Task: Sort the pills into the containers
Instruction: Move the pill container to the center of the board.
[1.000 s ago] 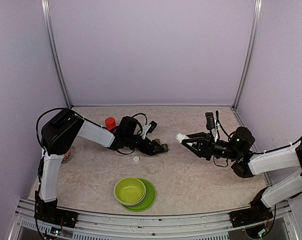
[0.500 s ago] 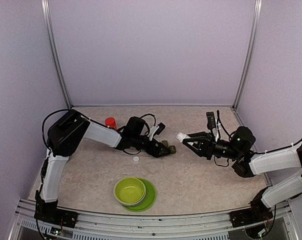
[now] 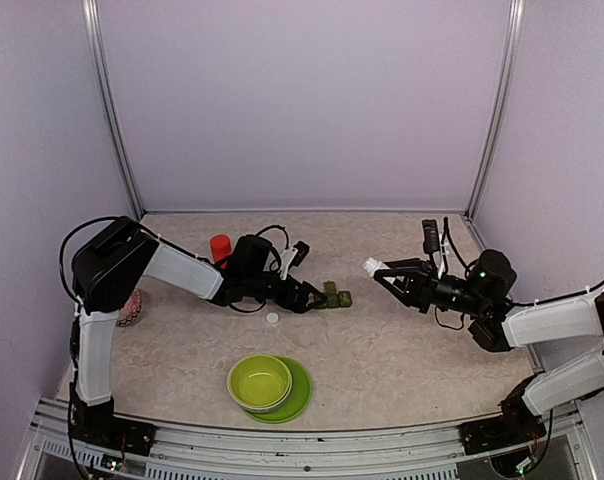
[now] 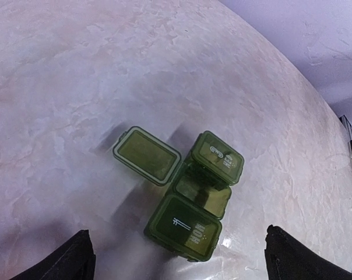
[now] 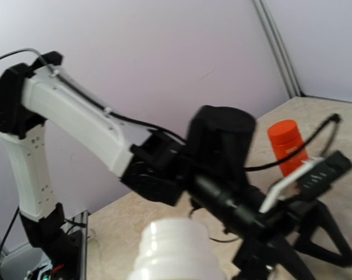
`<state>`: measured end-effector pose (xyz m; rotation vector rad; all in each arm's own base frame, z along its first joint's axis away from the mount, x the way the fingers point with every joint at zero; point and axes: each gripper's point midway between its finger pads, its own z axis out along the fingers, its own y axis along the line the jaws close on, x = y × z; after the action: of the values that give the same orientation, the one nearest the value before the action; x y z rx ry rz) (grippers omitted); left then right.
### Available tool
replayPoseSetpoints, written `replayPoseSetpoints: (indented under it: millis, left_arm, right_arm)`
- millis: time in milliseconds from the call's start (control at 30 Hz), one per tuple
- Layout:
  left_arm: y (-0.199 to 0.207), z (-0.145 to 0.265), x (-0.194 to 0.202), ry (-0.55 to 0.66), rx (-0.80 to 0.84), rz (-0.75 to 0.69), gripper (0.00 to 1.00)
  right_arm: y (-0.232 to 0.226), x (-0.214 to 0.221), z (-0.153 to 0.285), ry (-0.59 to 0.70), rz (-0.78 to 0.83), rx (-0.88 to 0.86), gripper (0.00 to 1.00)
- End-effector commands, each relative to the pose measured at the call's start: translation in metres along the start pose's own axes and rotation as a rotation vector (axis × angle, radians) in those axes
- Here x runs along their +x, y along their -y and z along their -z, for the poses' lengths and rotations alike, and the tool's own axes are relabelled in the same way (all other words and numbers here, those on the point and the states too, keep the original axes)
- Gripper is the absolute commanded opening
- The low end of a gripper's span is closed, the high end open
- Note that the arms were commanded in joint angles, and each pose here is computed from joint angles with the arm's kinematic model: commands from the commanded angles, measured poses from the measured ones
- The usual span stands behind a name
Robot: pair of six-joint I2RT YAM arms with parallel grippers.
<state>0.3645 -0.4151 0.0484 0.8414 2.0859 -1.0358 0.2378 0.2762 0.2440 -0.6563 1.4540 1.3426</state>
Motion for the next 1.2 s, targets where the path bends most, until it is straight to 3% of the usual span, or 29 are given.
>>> replayPoseSetpoints:
  millis: [0, 133, 400, 733, 1167]
  left_arm:
    - [-0.003, 0.018, -0.017, 0.039, -0.105, -0.027, 0.99]
    - [-0.012, 0.020, 0.000, -0.019, -0.188, -0.056, 0.99]
    - [-0.009, 0.005, 0.023, -0.100, -0.202, -0.108, 0.99]
    - [-0.039, 0.000, 0.018, -0.092, -0.334, -0.086, 0.99]
    - [-0.053, 0.015, 0.003, -0.040, -0.375, -0.055, 0.99]
  right_arm:
    - [0.013, 0.001, 0.005, -0.004, 0.001, 0.018, 0.22]
    - [0.023, 0.005, 0.004, -0.015, -0.012, 0.031, 0.22]
    - [0.034, 0.011, -0.003, -0.037, -0.035, 0.032, 0.22]
    - [0.051, 0.027, -0.010, -0.077, -0.065, 0.050, 0.22]
    - [0.087, 0.053, -0.024, -0.137, -0.135, 0.107, 0.22]
